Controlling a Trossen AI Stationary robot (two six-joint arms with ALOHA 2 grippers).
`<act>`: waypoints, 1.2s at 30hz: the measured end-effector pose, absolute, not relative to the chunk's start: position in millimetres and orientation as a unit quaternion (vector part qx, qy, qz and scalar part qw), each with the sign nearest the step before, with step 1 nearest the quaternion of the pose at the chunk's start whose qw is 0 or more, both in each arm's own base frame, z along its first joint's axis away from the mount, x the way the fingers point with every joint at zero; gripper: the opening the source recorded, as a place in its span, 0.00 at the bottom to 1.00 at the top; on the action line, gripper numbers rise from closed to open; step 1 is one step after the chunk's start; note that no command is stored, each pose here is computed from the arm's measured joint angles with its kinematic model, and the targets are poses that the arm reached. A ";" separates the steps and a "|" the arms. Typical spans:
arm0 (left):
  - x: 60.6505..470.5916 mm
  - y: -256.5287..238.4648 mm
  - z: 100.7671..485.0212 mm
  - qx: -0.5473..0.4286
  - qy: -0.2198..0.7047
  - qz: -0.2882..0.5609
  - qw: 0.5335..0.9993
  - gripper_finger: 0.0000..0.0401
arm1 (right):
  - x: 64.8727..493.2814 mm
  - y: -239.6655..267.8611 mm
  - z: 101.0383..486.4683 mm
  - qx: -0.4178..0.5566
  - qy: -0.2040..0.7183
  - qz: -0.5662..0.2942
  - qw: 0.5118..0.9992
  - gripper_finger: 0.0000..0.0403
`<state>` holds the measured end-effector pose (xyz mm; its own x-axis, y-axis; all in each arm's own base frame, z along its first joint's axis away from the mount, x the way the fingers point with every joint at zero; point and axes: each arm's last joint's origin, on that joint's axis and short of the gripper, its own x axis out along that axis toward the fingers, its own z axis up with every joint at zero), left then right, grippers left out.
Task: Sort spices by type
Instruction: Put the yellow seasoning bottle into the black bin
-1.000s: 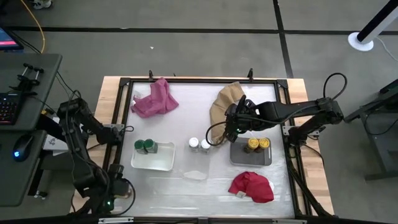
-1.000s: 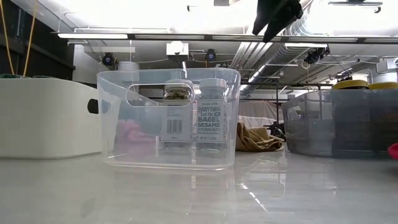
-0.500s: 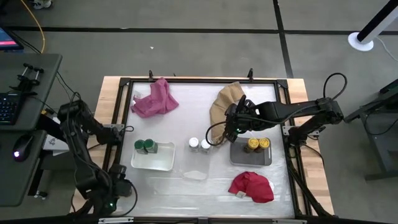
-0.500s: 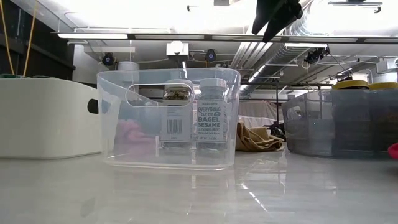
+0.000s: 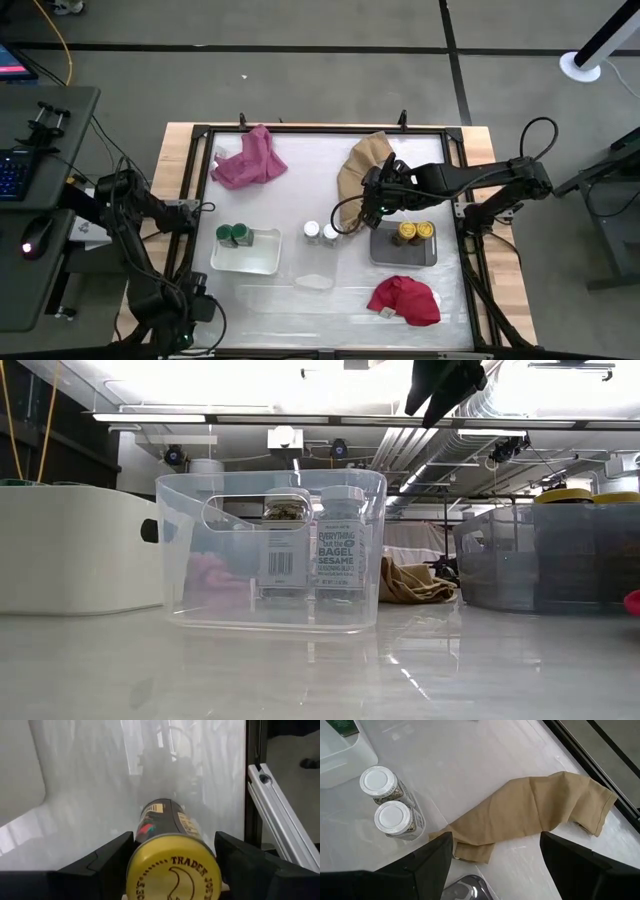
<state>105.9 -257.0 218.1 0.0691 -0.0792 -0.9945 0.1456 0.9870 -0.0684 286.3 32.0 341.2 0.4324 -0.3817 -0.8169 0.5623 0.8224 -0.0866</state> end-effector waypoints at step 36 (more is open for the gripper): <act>185.5 -138.1 293.0 0.068 0.492 -0.019 0.868 0.48 | 249.0 56.0 370.5 0.162 0.416 -0.234 0.864 0.73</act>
<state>185.5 -138.1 293.0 0.5156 0.0334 -0.8562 0.1004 0.9900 0.0991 249.0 56.0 370.5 0.5451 -0.2688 -0.7941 0.5382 0.8384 0.0856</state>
